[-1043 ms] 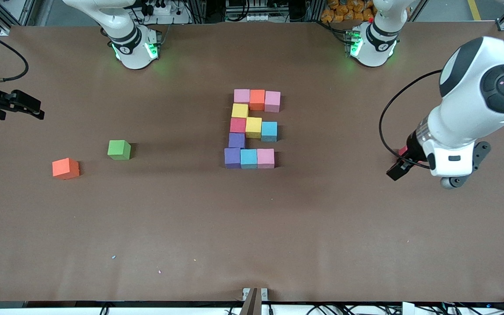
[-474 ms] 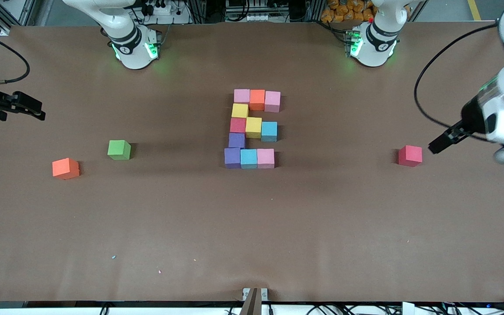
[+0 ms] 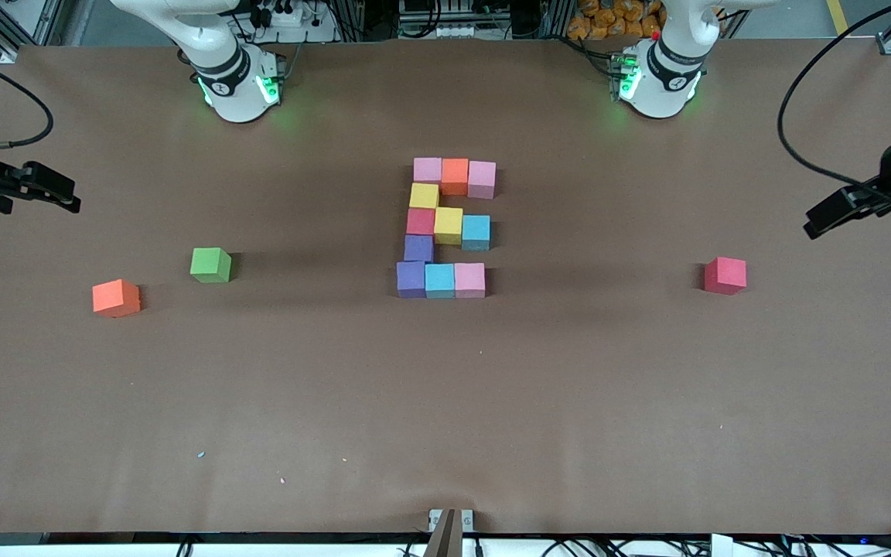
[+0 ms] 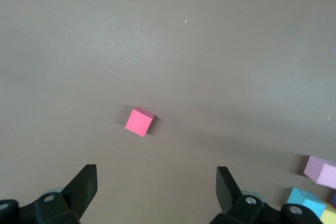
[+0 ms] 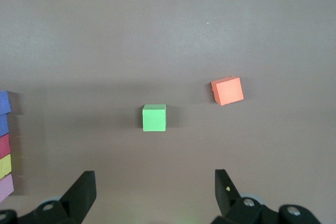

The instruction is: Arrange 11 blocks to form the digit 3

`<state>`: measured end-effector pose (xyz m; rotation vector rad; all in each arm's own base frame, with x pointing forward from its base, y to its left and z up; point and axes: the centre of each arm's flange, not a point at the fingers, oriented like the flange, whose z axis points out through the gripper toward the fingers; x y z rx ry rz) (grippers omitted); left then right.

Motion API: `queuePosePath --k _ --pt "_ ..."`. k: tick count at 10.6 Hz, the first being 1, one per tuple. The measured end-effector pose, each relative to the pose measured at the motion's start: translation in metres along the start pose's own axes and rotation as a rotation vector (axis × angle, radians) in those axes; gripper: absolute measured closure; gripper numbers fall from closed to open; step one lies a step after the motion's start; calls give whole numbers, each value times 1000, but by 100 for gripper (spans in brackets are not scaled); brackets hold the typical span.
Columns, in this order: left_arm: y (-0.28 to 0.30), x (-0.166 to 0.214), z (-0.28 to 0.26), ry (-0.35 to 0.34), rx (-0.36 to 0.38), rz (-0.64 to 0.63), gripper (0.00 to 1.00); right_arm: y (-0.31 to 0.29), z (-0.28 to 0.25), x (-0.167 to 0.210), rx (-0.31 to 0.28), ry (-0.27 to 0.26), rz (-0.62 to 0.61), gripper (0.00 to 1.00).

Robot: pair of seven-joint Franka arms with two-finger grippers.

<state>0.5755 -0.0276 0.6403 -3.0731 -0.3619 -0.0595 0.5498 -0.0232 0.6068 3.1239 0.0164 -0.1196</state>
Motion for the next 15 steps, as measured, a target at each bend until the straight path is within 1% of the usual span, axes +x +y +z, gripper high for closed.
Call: queuePosePath --k 2,9,12,15 --pt "-3 -2 -4 6 -2 35 0 0 2 1 0 -3 -1 0" --pt "14 -20 -5 -10 -6 146 0 -15 2 1 -2 -8 -30 0" --pt "14 -20 -6 -13 -19 202 0 -15 1 1 -2 -5 -31 0" --pt "18 -22 -6 -20 -61 221 0 -15 -1 1 -2 -1 -30 0"
